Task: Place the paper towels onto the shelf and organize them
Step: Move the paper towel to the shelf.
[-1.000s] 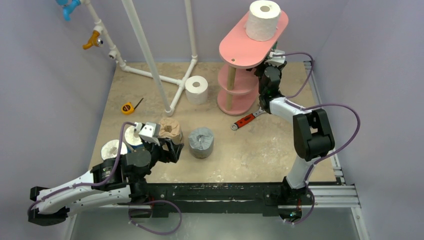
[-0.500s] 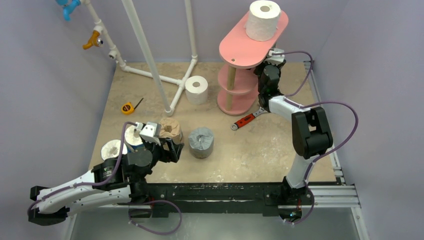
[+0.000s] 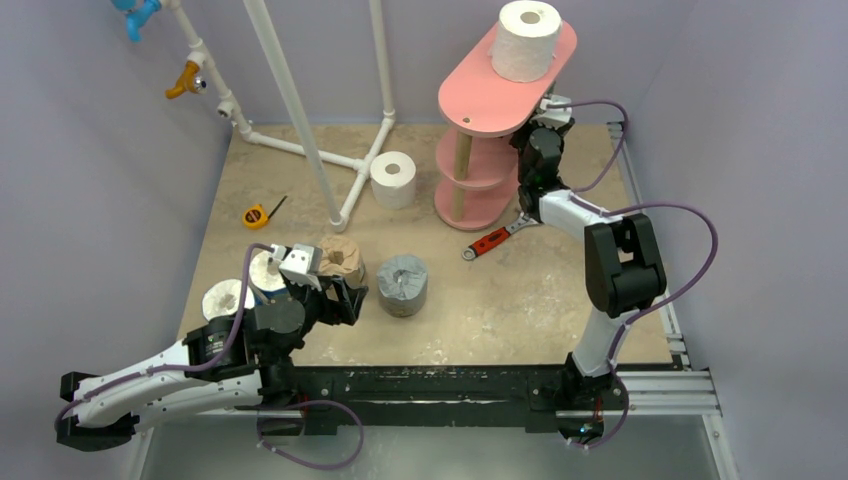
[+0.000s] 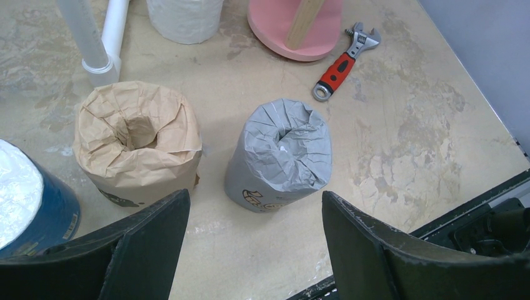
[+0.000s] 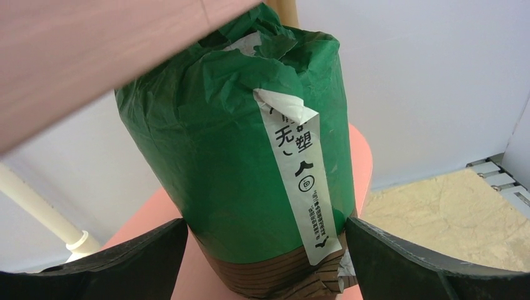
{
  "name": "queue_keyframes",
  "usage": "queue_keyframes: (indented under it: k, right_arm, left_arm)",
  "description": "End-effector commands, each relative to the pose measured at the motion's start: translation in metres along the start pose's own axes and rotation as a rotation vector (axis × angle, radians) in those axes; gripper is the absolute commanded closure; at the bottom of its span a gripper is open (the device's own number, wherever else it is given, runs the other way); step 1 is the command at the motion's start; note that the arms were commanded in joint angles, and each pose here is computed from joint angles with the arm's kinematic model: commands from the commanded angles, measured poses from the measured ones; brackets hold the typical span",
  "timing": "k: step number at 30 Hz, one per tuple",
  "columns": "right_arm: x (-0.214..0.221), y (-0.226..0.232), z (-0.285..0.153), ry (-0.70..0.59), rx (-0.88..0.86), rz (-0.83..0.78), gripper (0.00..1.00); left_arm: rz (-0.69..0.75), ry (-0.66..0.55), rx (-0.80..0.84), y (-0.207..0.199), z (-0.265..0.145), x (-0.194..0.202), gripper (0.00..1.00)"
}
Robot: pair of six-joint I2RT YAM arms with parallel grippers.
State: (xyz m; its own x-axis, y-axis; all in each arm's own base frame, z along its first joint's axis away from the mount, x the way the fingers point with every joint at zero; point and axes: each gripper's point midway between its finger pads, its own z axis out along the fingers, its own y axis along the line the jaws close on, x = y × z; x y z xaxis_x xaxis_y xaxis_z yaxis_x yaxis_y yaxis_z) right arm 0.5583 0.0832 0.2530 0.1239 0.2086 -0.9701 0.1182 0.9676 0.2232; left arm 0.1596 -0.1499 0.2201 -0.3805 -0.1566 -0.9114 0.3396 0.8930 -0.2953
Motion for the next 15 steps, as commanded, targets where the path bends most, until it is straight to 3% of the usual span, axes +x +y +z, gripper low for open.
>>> queue_keyframes:
  k: [1, 15]
  right_arm:
    - [-0.0299, 0.0056, 0.0088, -0.071, -0.01, 0.036, 0.03]
    - [-0.036, 0.0042, 0.0105, -0.07, 0.008, 0.032, 0.01]
  left_arm:
    - [-0.002, -0.016, -0.011, 0.0021, 0.0011, -0.0019, 0.23]
    - [-0.007, -0.016, -0.008, 0.003, 0.0004, -0.0005, 0.23]
